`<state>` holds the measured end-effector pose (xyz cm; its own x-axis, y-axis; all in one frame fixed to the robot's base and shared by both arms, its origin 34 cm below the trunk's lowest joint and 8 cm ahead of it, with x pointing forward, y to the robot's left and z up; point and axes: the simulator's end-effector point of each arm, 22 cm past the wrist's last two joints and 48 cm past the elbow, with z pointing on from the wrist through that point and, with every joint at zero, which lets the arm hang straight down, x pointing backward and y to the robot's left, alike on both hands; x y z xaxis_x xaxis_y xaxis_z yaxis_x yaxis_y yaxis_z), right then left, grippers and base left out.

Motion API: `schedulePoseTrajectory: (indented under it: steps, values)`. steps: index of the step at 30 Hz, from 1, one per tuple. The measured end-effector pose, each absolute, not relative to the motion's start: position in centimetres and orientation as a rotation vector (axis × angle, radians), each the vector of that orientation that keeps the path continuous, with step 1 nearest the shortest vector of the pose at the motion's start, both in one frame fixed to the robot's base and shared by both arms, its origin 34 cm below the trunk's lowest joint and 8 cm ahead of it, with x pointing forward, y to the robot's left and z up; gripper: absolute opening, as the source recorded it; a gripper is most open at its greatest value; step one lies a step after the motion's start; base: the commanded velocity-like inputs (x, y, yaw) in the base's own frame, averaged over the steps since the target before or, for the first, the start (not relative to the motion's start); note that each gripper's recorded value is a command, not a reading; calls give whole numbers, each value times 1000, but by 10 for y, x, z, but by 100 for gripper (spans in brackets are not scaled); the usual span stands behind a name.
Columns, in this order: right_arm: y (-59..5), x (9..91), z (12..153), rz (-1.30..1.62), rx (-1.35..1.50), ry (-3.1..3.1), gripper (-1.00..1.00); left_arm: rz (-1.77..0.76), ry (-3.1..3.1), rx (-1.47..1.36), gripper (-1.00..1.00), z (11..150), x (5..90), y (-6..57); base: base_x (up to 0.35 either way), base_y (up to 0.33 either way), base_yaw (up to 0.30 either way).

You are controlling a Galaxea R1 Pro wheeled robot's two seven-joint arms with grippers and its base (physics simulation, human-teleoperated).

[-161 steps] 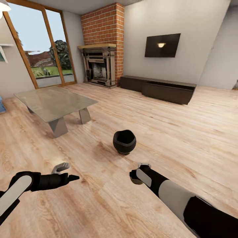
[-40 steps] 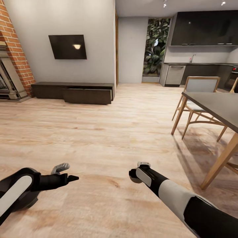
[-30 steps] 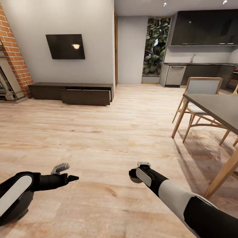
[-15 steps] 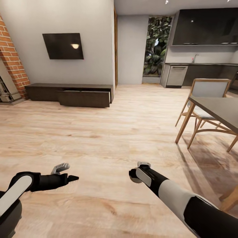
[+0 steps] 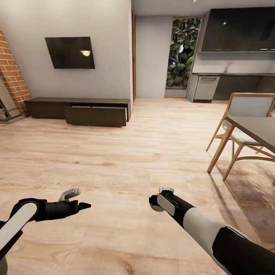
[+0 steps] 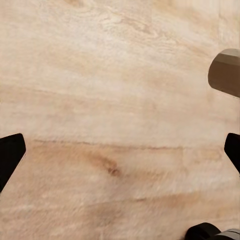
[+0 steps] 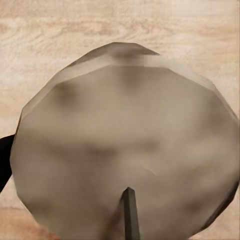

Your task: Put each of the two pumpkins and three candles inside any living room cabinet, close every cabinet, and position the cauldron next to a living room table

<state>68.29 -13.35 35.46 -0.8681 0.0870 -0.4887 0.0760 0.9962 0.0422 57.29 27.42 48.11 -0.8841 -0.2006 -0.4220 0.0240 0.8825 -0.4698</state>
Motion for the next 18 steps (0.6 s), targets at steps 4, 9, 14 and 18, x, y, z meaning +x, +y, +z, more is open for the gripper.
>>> schedulePoseTrajectory:
  steps: [4, 9, 14, 18]
  values:
    - [-133, 683, 355, 31, 115, 2626, -100, -652, 2580, -129, 100, 481, 573, 274, 334, 0, 51]
    - [-133, 683, 355, 30, 114, 2626, -100, -652, 2581, -128, 100, 481, 573, 274, 334, 0, 8]
    - [-133, 683, 355, 31, 114, 2626, -100, -652, 2581, -128, 100, 481, 573, 274, 334, 0, 1]
    - [-133, 683, 355, 31, 114, 2626, -100, -653, 2581, -128, 100, 481, 573, 274, 334, 0, 0]
